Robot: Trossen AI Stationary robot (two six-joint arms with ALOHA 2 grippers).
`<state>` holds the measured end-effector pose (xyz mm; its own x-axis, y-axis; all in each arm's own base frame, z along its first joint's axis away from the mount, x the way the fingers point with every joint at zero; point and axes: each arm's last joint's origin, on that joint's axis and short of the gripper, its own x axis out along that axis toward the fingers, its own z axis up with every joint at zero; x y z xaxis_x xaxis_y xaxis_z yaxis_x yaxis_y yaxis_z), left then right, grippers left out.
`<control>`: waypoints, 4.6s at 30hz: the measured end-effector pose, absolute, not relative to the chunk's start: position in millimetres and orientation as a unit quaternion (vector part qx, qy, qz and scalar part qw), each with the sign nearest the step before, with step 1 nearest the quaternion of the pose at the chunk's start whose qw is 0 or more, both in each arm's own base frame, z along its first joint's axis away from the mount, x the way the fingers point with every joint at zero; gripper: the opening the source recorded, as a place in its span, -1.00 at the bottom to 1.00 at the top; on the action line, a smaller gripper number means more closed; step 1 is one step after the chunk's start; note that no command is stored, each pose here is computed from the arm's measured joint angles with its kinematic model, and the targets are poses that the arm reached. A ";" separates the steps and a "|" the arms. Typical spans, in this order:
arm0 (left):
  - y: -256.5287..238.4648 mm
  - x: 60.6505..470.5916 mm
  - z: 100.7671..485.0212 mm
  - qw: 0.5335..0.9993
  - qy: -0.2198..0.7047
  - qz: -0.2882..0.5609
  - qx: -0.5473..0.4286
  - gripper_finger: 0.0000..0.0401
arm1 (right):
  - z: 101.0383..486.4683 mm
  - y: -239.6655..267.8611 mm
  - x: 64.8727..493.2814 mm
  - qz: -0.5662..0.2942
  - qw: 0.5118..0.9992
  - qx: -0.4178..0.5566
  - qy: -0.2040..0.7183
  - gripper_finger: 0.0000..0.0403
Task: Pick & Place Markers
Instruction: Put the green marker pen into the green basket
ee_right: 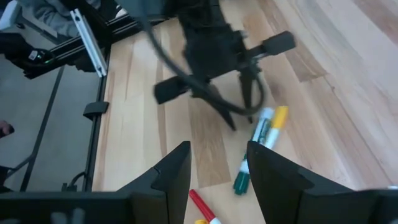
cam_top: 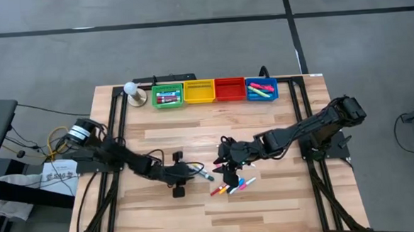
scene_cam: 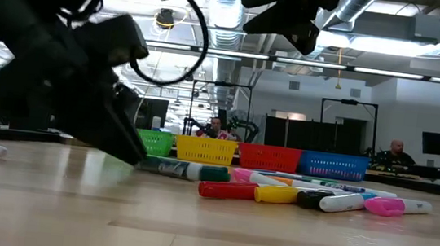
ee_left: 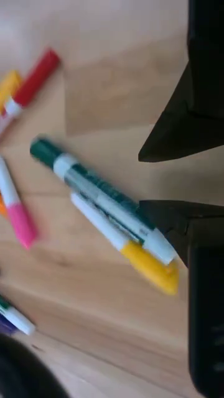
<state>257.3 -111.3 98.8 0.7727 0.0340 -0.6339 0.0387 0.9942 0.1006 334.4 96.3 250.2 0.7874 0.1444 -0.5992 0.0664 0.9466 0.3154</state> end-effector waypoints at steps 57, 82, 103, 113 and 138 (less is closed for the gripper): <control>-67.5 281.9 80.2 0.922 0.335 -0.116 0.157 -0.46 | 247.6 99.6 331.3 0.026 0.927 0.153 0.342 -0.31; -123.3 271.9 88.2 0.951 0.280 -0.122 -0.052 -0.64 | 247.5 97.4 332.0 0.025 0.928 0.147 0.341 -0.34; -110.5 223.4 169.7 0.989 0.138 -0.041 -0.031 -0.62 | 248.1 97.5 332.4 -0.003 0.922 0.193 0.334 -0.34; -86.8 192.6 227.6 0.992 -0.003 0.067 -0.108 -0.61 | 249.0 96.6 332.9 -0.033 0.926 0.198 0.321 -0.37; 21.5 195.1 234.1 0.867 0.076 0.474 0.137 -0.60 | 248.4 1.3 344.4 -0.201 0.929 0.081 0.301 -0.37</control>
<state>195.1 21.5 234.1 0.5396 0.8419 -0.0018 -0.8002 0.5135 0.3100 344.4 1.3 248.4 0.7379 -0.3246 -0.5917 0.4218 0.9062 0.0288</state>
